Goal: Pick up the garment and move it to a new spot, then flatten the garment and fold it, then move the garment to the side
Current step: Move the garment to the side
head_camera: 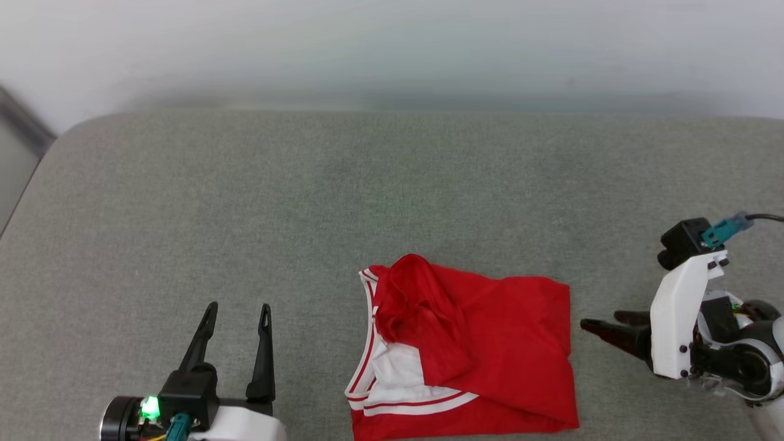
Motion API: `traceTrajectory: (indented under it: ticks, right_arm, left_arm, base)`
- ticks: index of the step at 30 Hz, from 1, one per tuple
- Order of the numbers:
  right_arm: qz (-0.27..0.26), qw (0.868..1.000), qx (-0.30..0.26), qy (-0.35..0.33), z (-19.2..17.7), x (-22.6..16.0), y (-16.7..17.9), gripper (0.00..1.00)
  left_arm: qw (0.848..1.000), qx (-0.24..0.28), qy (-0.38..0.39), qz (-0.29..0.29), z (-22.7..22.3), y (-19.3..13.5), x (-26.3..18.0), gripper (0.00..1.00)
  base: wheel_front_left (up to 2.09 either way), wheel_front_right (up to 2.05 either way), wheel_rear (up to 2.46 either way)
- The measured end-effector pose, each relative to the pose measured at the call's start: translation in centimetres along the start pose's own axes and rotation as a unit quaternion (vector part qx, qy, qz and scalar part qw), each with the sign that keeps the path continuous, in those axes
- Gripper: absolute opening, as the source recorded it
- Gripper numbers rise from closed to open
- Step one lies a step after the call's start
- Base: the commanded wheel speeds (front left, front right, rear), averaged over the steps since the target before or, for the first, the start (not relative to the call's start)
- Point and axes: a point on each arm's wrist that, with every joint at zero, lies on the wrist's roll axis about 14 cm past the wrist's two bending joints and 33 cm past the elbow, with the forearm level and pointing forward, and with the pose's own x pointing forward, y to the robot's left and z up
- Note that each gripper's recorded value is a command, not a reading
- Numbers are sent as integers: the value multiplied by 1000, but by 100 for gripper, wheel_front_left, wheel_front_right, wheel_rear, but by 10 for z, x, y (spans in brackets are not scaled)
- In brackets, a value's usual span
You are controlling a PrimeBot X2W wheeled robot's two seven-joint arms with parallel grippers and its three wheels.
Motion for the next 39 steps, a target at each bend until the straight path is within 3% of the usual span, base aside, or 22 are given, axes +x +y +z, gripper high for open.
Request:
traceTrajectory:
  ticks: [11, 18, 19, 20, 21, 30, 39]
  right_arm:
    - [71, 987, 97, 102, -44, 67, 18, 100]
    - [106, 980, 95, 137, -61, 96, 42, 100]
    - [108, 980, 91, 140, -62, 98, 44, 96]
    - [109, 980, 85, 142, -62, 100, 45, 15]
    - [110, 981, 81, 140, -62, 101, 45, 0]
    - [124, 988, 23, 89, -34, 87, 61, 0]
    - [100, 990, -97, 12, 18, 27, 59, 0]
  left_arm:
    - [1000, 2, 17, -1, -13, 3, 23, 100]
    - [999, 6, 30, 9, -22, 10, 26, 100]
    - [999, 6, 32, 11, -23, 11, 26, 100]
    - [999, 6, 33, 12, -24, 11, 25, 100]
    - [999, 6, 35, 13, -25, 12, 25, 100]
    - [1000, 3, 23, 16, -17, 13, 21, 100]
    - [1000, -7, 9, -8, -8, -6, 20, 100]
  base:
    - [0, 0, 0]
    - [0, 0, 0]
    - [0, 0, 0]
    - [0, 0, 0]
    - [0, 0, 0]
    - [0, 0, 0]
    - [0, 0, 0]
